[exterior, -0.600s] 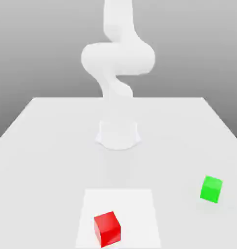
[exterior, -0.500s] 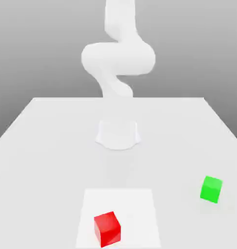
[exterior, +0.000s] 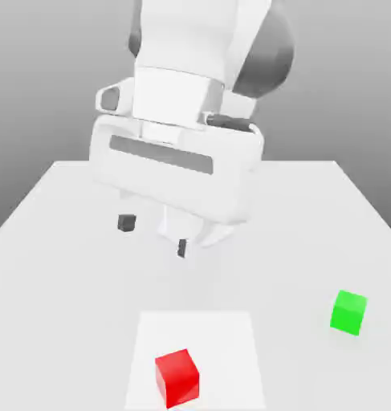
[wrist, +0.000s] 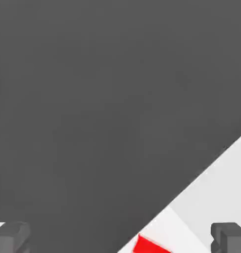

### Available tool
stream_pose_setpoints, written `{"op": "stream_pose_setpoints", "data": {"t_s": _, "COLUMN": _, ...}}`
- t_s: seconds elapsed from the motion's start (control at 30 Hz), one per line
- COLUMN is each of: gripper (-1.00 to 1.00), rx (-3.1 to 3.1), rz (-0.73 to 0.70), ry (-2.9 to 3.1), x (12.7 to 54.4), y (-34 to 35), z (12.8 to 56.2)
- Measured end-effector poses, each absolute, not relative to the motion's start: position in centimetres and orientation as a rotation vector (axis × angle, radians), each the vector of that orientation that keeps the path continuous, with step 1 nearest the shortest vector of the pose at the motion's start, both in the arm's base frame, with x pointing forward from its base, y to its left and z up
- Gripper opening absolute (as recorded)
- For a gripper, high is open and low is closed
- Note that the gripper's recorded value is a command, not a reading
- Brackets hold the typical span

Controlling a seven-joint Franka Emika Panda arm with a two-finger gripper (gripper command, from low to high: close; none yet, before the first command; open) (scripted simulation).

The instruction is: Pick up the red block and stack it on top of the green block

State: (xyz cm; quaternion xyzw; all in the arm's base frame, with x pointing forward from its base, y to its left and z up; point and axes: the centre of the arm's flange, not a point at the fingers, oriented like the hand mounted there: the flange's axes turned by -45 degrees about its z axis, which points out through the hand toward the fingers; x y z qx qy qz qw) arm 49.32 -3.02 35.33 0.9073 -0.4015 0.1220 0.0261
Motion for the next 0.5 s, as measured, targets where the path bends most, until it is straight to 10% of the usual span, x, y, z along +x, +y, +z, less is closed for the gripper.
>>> {"op": "stream_pose_setpoints", "data": {"t_s": 0.43, "gripper": 0.0, "rx": 2.619, "rz": 0.003, "ry": -1.739, "x": 47.0, "y": -2.7, "z": 16.1}}
{"op": "stream_pose_setpoints", "data": {"t_s": 0.47, "gripper": -1.0, "rx": 2.618, "rz": 0.001, "ry": -1.738, "x": 46.9, "y": -2.6, "z": 15.1}}
{"op": "stream_pose_setpoints", "data": {"t_s": 0.5, "gripper": -1.0, "rx": 2.618, "rz": 0.001, "ry": -1.738, "x": 46.9, "y": -2.6, "z": 15.1}}
